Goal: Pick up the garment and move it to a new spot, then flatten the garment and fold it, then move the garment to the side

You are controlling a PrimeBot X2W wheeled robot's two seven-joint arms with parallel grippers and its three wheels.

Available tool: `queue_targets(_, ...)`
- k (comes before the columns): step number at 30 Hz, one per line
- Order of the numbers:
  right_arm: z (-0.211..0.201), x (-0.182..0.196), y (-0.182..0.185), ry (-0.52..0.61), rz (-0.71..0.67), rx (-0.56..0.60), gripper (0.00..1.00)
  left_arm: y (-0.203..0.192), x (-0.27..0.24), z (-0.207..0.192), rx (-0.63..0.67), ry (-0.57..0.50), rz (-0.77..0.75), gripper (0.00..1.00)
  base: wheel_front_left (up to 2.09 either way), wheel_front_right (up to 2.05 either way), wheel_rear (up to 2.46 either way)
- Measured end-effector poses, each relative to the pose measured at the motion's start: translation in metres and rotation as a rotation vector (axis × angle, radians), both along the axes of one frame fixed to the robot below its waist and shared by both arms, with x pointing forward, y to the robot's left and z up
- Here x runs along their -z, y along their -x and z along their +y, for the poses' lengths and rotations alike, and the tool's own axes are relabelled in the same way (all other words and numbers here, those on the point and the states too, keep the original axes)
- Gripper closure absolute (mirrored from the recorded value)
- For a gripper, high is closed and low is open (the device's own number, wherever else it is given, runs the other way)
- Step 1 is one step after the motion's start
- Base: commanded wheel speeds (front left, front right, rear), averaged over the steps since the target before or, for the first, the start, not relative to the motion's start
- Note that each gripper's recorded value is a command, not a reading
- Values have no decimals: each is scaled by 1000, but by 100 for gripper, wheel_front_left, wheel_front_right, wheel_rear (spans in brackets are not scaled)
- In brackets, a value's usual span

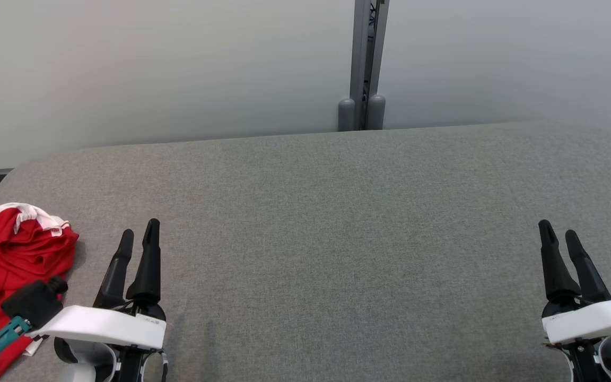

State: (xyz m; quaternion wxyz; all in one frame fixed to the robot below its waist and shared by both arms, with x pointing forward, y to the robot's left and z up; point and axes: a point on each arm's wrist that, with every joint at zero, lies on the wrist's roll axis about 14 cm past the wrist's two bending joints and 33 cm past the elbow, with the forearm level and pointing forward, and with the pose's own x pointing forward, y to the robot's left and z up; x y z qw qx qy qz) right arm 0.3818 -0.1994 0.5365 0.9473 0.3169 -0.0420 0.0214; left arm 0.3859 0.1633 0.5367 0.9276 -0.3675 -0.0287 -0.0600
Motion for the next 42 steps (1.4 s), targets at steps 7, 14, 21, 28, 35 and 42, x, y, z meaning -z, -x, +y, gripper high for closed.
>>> queue_targets(7,1,5,2,105,8,3,0,2,6,-2,-1,-100,6,0,0,0,0)
queue_targets(14,4,8,4,211,8,-1,0,6,18,-1,-8,-203,28,0,0,0,0)
queue_targets(21,5,10,7,293,4,2,0,8,29,1,-20,-287,54,0,0,0,0)
queue_targets(28,9,12,10,365,5,-6,0,9,34,4,-33,-359,61,0,0,0,0)
queue_targets(35,13,17,14,431,13,-13,0,10,39,9,-48,-444,70,0,0,0,0)
queue_targets(42,13,20,17,491,13,-11,0,11,44,10,-47,-512,73,0,0,0,0)
